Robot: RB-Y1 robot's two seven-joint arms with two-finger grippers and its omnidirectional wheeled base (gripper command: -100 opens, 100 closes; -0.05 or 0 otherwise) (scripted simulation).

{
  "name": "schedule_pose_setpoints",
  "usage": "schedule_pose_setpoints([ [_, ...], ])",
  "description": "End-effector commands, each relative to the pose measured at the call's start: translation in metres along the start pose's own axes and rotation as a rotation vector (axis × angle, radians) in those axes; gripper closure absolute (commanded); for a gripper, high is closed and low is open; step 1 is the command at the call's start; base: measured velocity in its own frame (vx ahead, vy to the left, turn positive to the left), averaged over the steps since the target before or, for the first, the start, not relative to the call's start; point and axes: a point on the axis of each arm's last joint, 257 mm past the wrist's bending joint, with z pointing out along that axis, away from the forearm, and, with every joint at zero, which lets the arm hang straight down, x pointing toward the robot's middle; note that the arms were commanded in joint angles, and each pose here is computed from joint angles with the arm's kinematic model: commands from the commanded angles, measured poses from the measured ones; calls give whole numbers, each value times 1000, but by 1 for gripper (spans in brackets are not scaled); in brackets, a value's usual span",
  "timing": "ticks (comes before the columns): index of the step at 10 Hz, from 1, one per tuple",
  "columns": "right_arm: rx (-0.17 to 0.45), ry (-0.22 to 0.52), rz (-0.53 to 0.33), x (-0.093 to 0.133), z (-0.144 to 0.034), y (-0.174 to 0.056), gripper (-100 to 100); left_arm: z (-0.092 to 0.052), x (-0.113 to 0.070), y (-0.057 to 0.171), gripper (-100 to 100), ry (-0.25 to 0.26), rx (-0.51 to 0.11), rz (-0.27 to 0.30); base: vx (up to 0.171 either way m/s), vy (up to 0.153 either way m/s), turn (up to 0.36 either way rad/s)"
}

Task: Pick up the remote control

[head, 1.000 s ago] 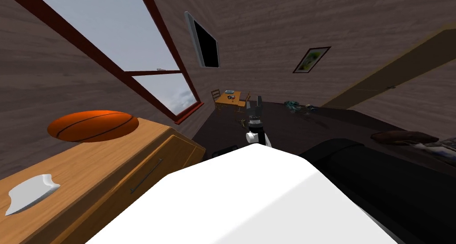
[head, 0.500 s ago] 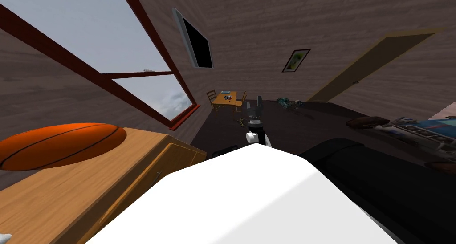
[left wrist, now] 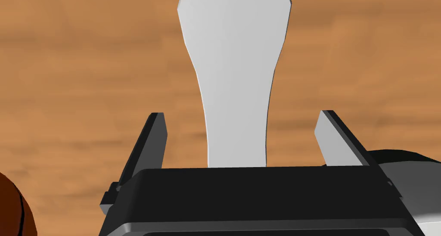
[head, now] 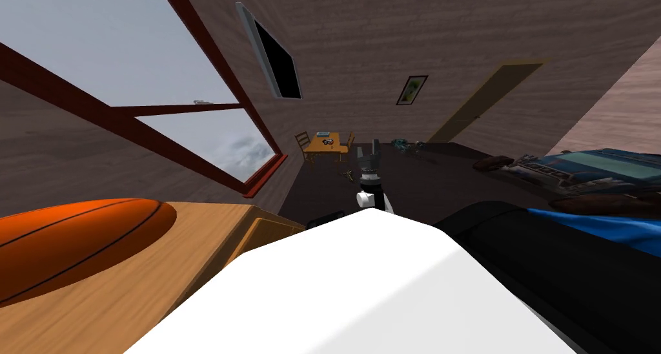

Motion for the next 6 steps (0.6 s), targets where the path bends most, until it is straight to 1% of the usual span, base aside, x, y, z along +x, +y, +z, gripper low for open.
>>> schedule_pose_setpoints([
  [1, 0, 0, 0, 0, 0, 0, 0, 0, 0, 0, -100, 0, 0, 0, 32, 87, -37],
  [2, 0, 0, 0, 0, 0, 0, 0, 1, 0, 0, 0, 1, 1, -3, 6, 18, 1],
  [3, 0, 0, 0, 0, 0, 0, 0, 9, 1, 3, -100, -2, 3, 22, 68, 24, 132],
  [4, 0, 0, 0, 0, 0, 0, 0, 13, 1, 5, -100, -3, 4, 34, 123, 2, 196],
  [5, 0, 0, 0, 0, 0, 0, 0, 15, 2, 6, -100, -4, 5, 40, 108, -24, 99],
  [6, 0, 0, 0, 0, 0, 0, 0, 22, 2, 8, -100, -5, 6, 58, 109, -17, 109],
])
